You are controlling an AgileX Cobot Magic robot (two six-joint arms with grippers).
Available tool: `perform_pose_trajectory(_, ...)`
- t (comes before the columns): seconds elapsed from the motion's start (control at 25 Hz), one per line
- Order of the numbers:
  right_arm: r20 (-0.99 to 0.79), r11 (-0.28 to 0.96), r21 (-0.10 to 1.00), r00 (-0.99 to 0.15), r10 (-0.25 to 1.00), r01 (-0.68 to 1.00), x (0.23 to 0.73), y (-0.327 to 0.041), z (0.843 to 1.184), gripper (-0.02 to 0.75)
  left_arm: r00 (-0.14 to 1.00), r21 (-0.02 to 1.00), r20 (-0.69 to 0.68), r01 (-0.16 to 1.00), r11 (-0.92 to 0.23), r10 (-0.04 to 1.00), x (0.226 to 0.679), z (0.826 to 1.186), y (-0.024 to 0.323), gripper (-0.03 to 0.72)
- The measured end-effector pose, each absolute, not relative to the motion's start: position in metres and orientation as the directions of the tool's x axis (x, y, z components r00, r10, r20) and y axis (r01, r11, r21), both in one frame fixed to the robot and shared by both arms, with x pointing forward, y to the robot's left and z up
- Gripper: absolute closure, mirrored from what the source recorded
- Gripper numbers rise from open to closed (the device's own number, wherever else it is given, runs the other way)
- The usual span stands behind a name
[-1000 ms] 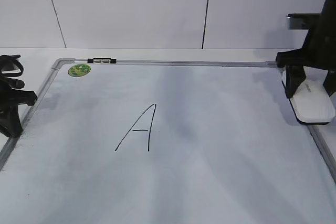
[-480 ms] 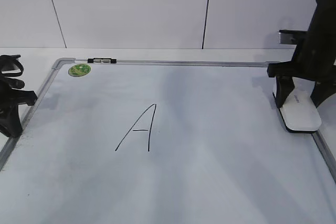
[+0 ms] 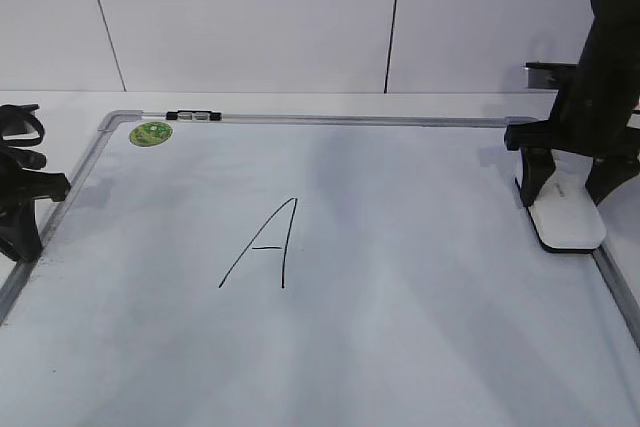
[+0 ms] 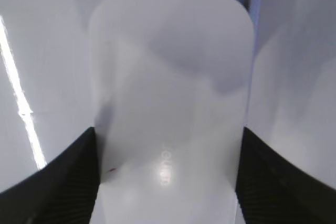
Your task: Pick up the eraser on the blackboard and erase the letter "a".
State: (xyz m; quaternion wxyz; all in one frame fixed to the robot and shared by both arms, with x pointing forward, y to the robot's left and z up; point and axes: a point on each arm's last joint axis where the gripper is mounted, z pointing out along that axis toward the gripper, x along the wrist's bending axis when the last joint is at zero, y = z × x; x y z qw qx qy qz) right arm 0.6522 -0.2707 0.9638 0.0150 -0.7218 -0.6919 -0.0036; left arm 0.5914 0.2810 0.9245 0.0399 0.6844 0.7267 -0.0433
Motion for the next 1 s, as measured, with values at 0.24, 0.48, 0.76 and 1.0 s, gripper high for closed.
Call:
perform_pose_trajectory(0.24,0.027,-0.041,-0.017,0.042,0.999,0.999,0.6522,-0.2707,0.9638,0.181,-0.060,-0.008,-0.117,0.998,0.059,0.991,0.5914,0.9245,0.2810,0.643)
perform_pose_trajectory(0.48,0.056,-0.054,-0.020,0.055,0.997,0.998,0.6521,-0.2686,0.9640,0.181,-0.060,-0.008,-0.117,0.998,0.059,0.991,0.5914,0.9245,0.2810,0.643)
perform_pose_trajectory(0.76,0.058,-0.055,-0.020,0.056,0.997,0.998,0.6521,-0.2684,0.9640,0.181,-0.060,-0.008,-0.117,0.998,0.059,0.991,0.5914,0.9245,0.2810,0.643)
perform_pose_trajectory(1.0,0.033,-0.045,-0.017,0.046,0.998,0.999,0.6522,-0.2708,0.9639,0.180,-0.060,-0.008,-0.117,0.998,0.059,0.991,0.5914,0.9245,0.2810,0.643)
